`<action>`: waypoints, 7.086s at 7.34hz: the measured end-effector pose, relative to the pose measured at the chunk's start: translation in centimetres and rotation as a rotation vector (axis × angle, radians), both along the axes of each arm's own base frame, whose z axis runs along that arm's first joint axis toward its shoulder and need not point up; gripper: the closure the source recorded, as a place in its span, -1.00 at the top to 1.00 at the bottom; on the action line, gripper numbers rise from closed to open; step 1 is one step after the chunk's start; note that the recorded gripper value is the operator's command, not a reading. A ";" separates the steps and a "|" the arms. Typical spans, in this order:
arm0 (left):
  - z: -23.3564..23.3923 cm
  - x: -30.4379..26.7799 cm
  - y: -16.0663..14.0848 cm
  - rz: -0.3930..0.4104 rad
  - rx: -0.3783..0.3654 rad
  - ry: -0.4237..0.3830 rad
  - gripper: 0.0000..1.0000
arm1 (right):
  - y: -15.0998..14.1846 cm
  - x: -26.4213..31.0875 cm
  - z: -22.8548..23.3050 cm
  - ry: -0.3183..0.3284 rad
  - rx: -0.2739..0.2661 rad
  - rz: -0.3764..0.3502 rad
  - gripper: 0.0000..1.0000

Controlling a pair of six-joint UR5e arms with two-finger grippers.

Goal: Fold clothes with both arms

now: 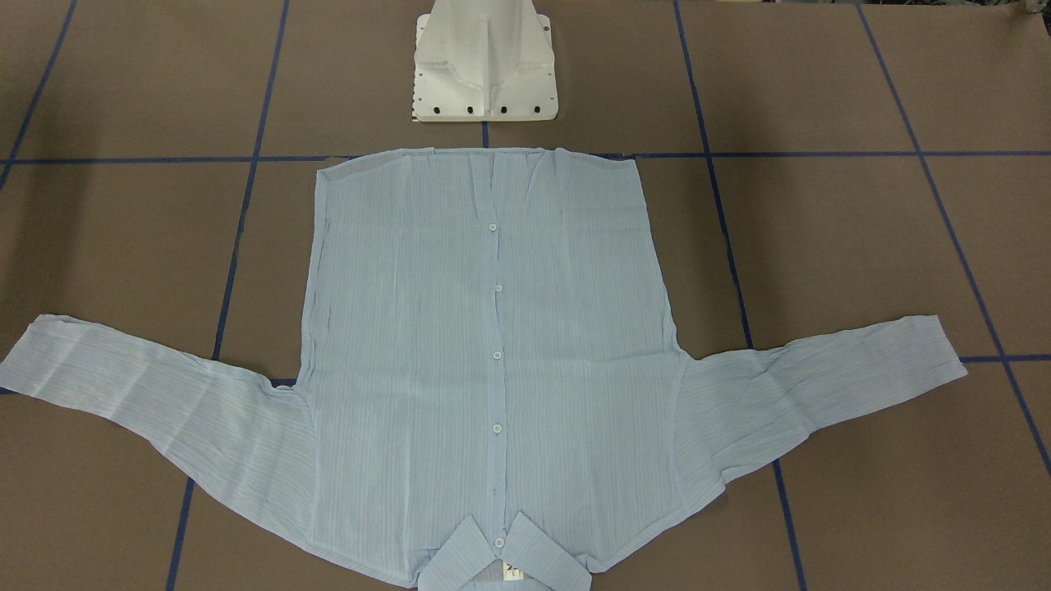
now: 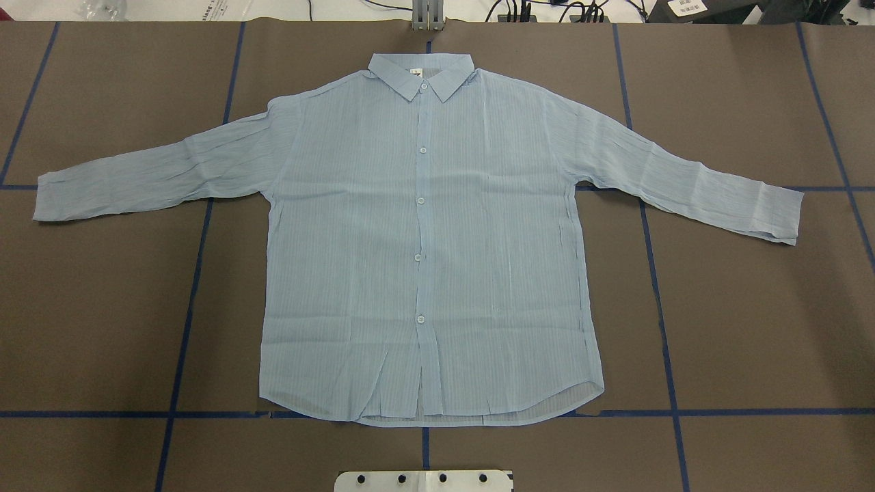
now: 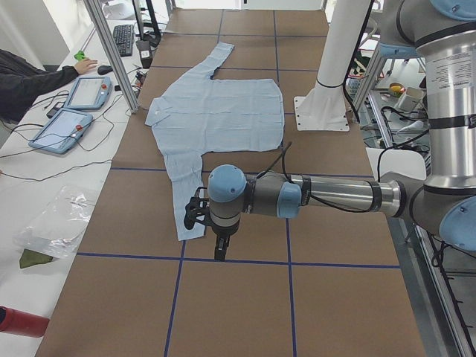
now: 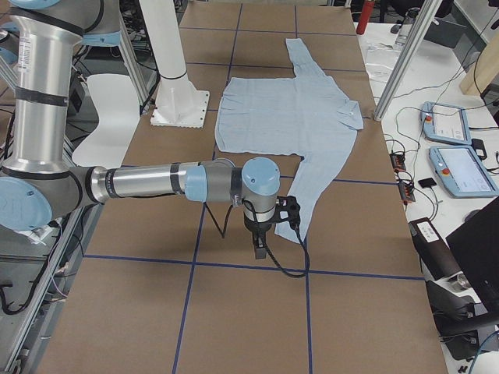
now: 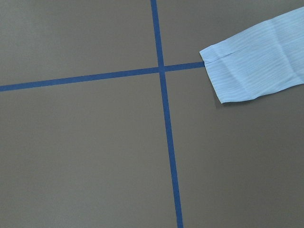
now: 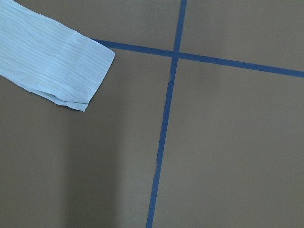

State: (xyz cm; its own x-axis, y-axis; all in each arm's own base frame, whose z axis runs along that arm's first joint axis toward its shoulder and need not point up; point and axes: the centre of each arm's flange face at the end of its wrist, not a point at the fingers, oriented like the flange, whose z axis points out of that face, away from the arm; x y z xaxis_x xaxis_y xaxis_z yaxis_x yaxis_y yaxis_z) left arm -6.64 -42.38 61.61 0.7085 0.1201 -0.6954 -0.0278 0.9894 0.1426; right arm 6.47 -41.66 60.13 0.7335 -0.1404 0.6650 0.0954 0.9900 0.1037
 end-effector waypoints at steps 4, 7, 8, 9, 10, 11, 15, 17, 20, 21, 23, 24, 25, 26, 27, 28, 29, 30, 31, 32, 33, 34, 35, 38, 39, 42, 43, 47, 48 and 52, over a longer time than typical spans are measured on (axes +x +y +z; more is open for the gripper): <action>-2.7 -0.1 -0.1 -0.001 0.063 -0.007 1.00 | -0.4 0.1 -3.9 0.006 0.081 0.001 1.00; -7.7 -0.1 -1.7 -0.008 0.234 -0.008 1.00 | -3.9 0.0 -10.0 0.004 0.208 0.011 1.00; -9.2 -0.2 -2.9 -0.012 0.341 -0.011 1.00 | -5.3 0.1 -11.3 0.003 0.228 0.022 1.00; -10.6 -0.3 -4.7 -0.016 0.459 -0.015 1.00 | -6.4 0.1 -12.1 -0.003 0.227 0.044 1.00; -11.2 -0.3 -6.0 -0.018 0.530 -0.017 1.00 | -7.0 0.1 -12.3 -0.013 0.213 0.064 1.00; -11.3 -0.3 -6.8 -0.018 0.559 -0.017 1.00 | -7.5 0.0 -12.4 -0.025 0.216 0.075 1.00; -11.4 -0.3 -7.0 -0.016 0.578 -0.015 1.00 | -11.4 -5.9 -3.4 -0.111 0.306 0.128 0.99; -11.3 -0.3 -6.9 -0.016 0.580 -0.015 1.00 | -11.8 -11.1 0.9 -0.149 0.315 0.200 0.96; -11.1 -0.3 -6.9 -0.015 0.587 -0.015 1.00 | -10.9 -17.4 5.0 -0.131 0.330 0.230 0.69; -11.1 -0.3 -6.9 -0.015 0.587 -0.015 1.00 | -10.5 -18.7 6.1 -0.121 0.333 0.228 0.59; -11.1 -0.3 -6.9 -0.015 0.587 -0.015 1.00 | -10.1 -20.4 7.2 -0.110 0.318 0.231 0.44; -11.1 -0.3 -6.9 -0.014 0.588 -0.015 1.00 | -9.9 -20.8 7.6 -0.107 0.311 0.229 0.43; -11.1 -0.3 -6.9 -0.014 0.588 -0.015 1.00 | -9.8 -21.0 8.0 -0.103 0.303 0.227 0.40; -11.0 -0.3 -6.9 -0.014 0.588 -0.015 1.00 | -9.7 -21.1 8.5 -0.097 0.295 0.225 0.40; -11.0 -0.3 -6.9 -0.014 0.587 -0.015 1.00 | -9.7 -21.2 8.9 -0.092 0.290 0.224 0.40; -11.0 -0.3 -6.9 -0.014 0.587 -0.015 1.00 | -9.8 -21.4 9.1 -0.087 0.289 0.224 0.40; -11.0 -0.3 -6.9 -0.014 0.587 -0.016 1.00 | -10.0 -21.7 9.2 -0.080 0.291 0.224 0.35; -11.0 -0.3 -6.9 -0.014 0.587 -0.016 1.00 | -10.3 -22.1 9.3 -0.074 0.293 0.224 0.32; -10.9 -0.3 -6.8 -0.013 0.586 -0.016 1.00 | -10.4 -22.4 9.4 -0.070 0.293 0.223 0.20; -10.8 -0.3 -6.7 -0.012 0.584 -0.016 1.00 | -10.4 -22.5 9.5 -0.068 0.292 0.221 -0.20; -10.8 -0.3 -6.7 -0.012 0.584 -0.016 1.00 | -10.4 -22.6 9.5 -0.067 0.292 0.219 -0.59; -10.7 -0.3 -6.6 -0.012 0.584 -0.016 1.00 | -10.4 -22.7 9.5 -0.068 0.292 0.219 -0.93; -10.7 -0.3 -6.6 -0.012 0.583 -0.017 1.00 | -10.4 -22.7 9.4 -0.069 0.293 0.218 -1.00; -10.5 -0.3 -6.5 -0.011 0.583 -0.017 1.00 | -10.5 -22.7 8.3 -0.085 0.305 0.222 -1.00; -10.4 -0.3 -6.4 -0.011 0.584 -0.017 1.00 | -10.7 -22.7 6.7 -0.103 0.323 0.230 -1.00; -10.3 -0.3 -6.1 -0.012 0.585 -0.017 1.00 | -13.6 -24.0 -1.8 -0.162 0.371 0.274 -1.00; -10.3 -0.3 -6.1 -0.012 0.586 -0.017 1.00 | -15.2 -24.8 -6.0 -0.176 0.366 0.308 -1.00; -10.3 -0.3 -6.2 -0.013 0.584 -0.015 1.00 | -17.2 -41.2 -28.4 -0.148 0.260 0.577 -1.00; -10.2 -0.3 -6.2 -0.014 0.582 -0.015 1.00 | -16.8 -46.2 -34.5 -0.119 0.240 0.637 -1.00; -10.0 -0.3 -6.2 -0.016 0.575 -0.015 1.00 | -15.1 -58.1 -48.8 -0.192 0.323 0.735 -1.00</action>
